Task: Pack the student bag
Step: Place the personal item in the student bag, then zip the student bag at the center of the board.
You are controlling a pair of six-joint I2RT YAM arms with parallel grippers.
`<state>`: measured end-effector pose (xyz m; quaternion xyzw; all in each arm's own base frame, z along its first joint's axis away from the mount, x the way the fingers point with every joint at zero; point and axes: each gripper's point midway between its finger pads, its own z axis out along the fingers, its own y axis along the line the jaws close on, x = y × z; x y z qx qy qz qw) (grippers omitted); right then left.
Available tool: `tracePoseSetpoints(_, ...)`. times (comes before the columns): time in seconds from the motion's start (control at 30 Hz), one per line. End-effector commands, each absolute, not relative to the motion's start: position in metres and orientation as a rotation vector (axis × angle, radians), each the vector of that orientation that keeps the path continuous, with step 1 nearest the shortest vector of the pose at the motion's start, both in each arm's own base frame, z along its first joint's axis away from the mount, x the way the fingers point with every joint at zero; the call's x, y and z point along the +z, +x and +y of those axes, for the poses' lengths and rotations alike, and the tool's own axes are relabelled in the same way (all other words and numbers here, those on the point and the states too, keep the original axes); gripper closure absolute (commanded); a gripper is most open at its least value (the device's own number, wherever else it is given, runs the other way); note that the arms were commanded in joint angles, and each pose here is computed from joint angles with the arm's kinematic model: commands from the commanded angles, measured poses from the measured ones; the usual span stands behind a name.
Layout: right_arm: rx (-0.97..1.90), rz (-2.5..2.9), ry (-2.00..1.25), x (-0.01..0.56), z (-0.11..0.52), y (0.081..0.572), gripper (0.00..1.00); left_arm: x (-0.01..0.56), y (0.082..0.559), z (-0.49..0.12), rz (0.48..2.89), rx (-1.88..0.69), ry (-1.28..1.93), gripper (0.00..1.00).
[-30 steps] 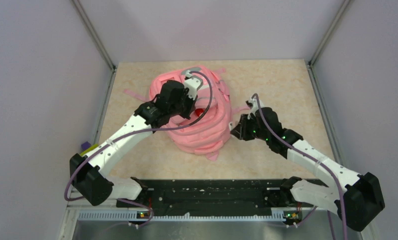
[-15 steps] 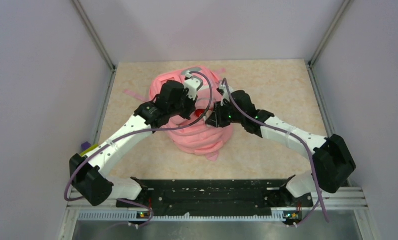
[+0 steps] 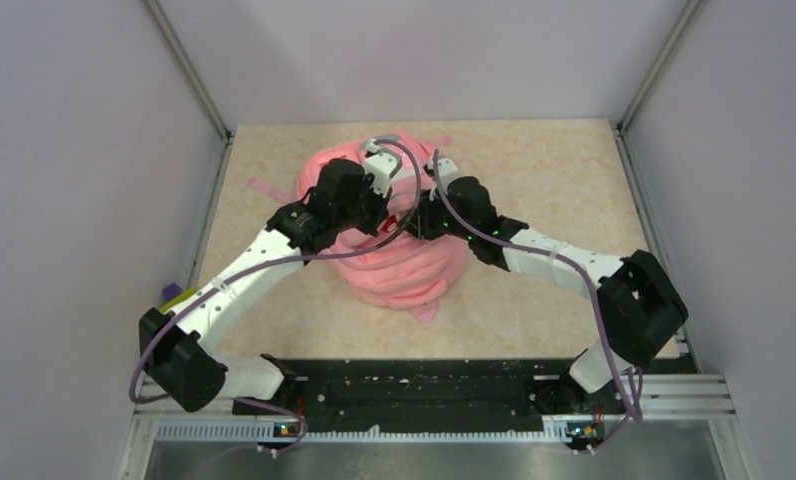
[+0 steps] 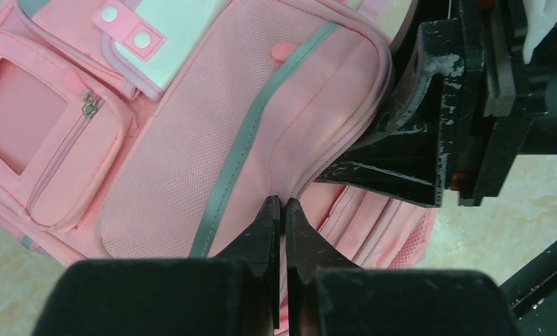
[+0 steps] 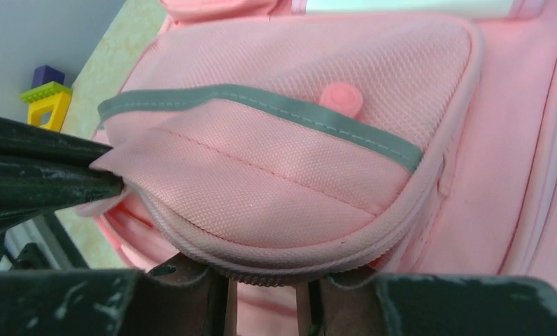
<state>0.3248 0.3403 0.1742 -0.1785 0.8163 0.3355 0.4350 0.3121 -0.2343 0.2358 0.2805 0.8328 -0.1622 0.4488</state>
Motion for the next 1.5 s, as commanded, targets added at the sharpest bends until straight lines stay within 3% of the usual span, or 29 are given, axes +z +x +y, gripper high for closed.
tracePoseSetpoints(0.0, 0.801, 1.73, -0.481, 0.212, 0.369, 0.36, 1.0, 0.272, 0.294, -0.261, 1.943, -0.595, 0.722, 1.0)
tracePoseSetpoints(0.07, 0.791, 1.678, -0.46, 0.216, 0.372, 0.366, 0.99, 0.271, 0.295, -0.261, 1.946, -0.594, 0.721, 1.0)
tracePoseSetpoints(0.1, 0.788, 1.649, -0.446, 0.218, 0.373, 0.368, 0.94, 0.271, 0.294, -0.261, 1.947, -0.598, 0.721, 1.0)
tracePoseSetpoints(0.3, 0.741, 1.603, -0.436, 0.214, 0.374, 0.38, 0.46, 0.268, 0.292, -0.266, 1.955, -0.633, 0.726, 1.0)
tracePoseSetpoints(0.4, 0.715, 1.616, -0.449, 0.215, 0.366, 0.375, 0.31, 0.267, 0.294, -0.265, 1.959, -0.623, 0.717, 1.0)
tracePoseSetpoints(0.5, 0.68, 1.625, -0.449, 0.218, 0.349, 0.364, 0.22, 0.27, 0.295, -0.263, 1.953, -0.614, 0.703, 1.0)
tracePoseSetpoints(0.6, 0.643, 1.648, -0.456, 0.218, 0.332, 0.352, 0.19, 0.274, 0.295, -0.261, 1.942, -0.607, 0.687, 1.0)
tracePoseSetpoints(0.67, 0.627, 1.666, -0.464, 0.218, 0.321, 0.342, 0.19, 0.279, 0.295, -0.259, 1.931, -0.603, 0.672, 0.93)
tracePoseSetpoints(0.8, 0.624, 1.673, -0.469, 0.226, 0.299, 0.319, 0.18, 0.292, 0.292, -0.256, 1.899, -0.62, 0.644, 0.61)
tracePoseSetpoints(0.87, 0.623, 1.685, -0.459, 0.229, 0.288, 0.308, 0.18, 0.298, 0.288, -0.255, 1.891, -0.635, 0.627, 0.49)
tracePoseSetpoints(0.9, 0.633, 1.701, -0.447, 0.228, 0.283, 0.303, 0.18, 0.3, 0.285, -0.253, 1.889, -0.647, 0.612, 0.41)
tracePoseSetpoints(0.93, 0.65, 1.712, -0.436, 0.228, 0.28, 0.297, 0.18, 0.301, 0.282, -0.25, 1.893, -0.656, 0.586, 0.27)
tracePoseSetpoints(0.97, 0.67, 1.729, -0.416, 0.227, 0.278, 0.292, 0.19, 0.3, 0.281, -0.245, 1.902, -0.653, 0.538, 0.23)
tracePoseSetpoints(1.07, 0.751, 1.767, -0.362, 0.223, 0.283, 0.274, 0.22, 0.283, 0.279, -0.223, 1.956, -0.68, 0.366, 0.18)
tracePoseSetpoints(1.23, 0.795, 1.819, -0.372, 0.206, 0.32, 0.243, 0.25, 0.245, 0.286, -0.166, 2.012, -0.785, -0.003, 0.17)
tracePoseSetpoints(1.47, 0.699, 1.857, -0.504, 0.185, 0.378, 0.231, 0.28, 0.233, 0.283, -0.134, 1.949, -0.761, -0.191, 0.16)
